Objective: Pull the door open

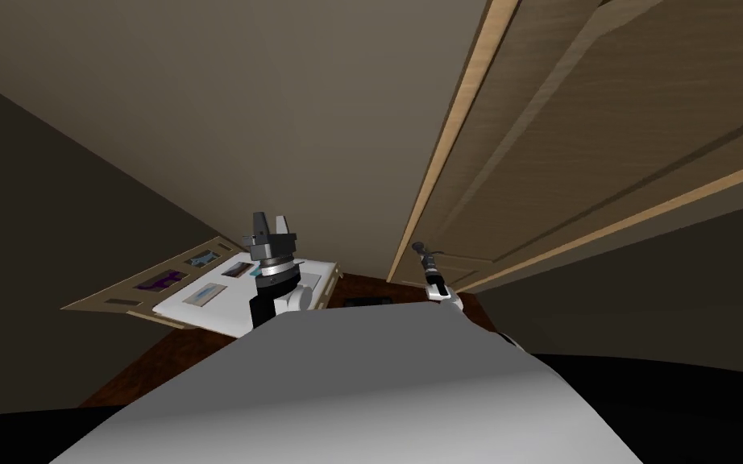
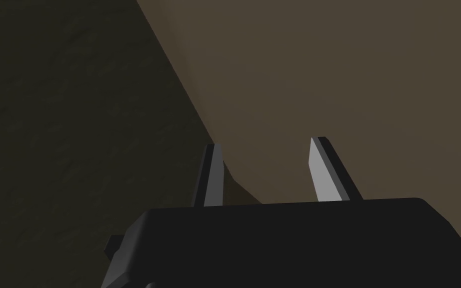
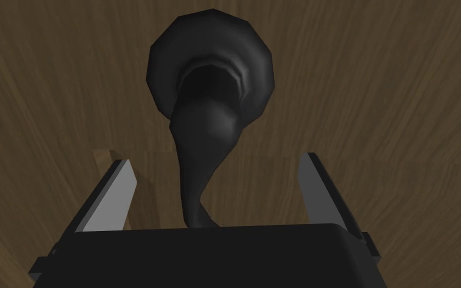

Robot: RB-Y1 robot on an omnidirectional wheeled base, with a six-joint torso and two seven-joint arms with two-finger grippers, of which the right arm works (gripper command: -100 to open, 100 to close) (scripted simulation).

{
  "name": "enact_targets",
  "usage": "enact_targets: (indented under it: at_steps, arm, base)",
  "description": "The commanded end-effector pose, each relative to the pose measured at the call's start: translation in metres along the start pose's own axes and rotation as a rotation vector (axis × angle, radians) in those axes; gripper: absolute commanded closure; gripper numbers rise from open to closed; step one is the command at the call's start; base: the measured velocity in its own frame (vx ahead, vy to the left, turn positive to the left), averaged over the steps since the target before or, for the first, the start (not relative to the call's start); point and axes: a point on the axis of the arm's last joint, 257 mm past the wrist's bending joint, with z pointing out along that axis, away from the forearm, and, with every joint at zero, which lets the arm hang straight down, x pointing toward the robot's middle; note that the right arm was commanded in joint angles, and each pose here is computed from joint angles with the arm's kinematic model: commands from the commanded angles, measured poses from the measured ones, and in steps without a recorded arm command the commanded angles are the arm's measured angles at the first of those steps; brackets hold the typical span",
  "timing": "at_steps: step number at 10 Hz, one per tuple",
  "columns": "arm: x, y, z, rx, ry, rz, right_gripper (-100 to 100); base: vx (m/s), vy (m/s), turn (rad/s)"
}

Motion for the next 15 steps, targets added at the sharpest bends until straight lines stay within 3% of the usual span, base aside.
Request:
enact_targets:
  at_steps: [1, 2, 3, 8, 15]
  arm:
    - [-0.019, 0.0, -0.0031, 0.001, -0.019, 0.0, -100]
    - [-0.012, -0.002, -0.0015, 0.003, -0.012, -0.001, -100]
    - [-0.012, -0.002, -0.0015, 0.003, -0.012, -0.001, 100]
    - [-0.012, -0.002, -0.0015, 0.003, -0.012, -0.001, 100]
    - [-0.009, 0.0, -0.0179, -0.01, 0.073, -0.002, 100]
  base:
    - [0.202, -0.018, 0.093]
    - [0.091, -0.017, 0.018]
    - [-0.011, 0.003, -0.013]
    - [-0.018, 0.002, 0.0]
    - [-0.182, -0.048, 0.11]
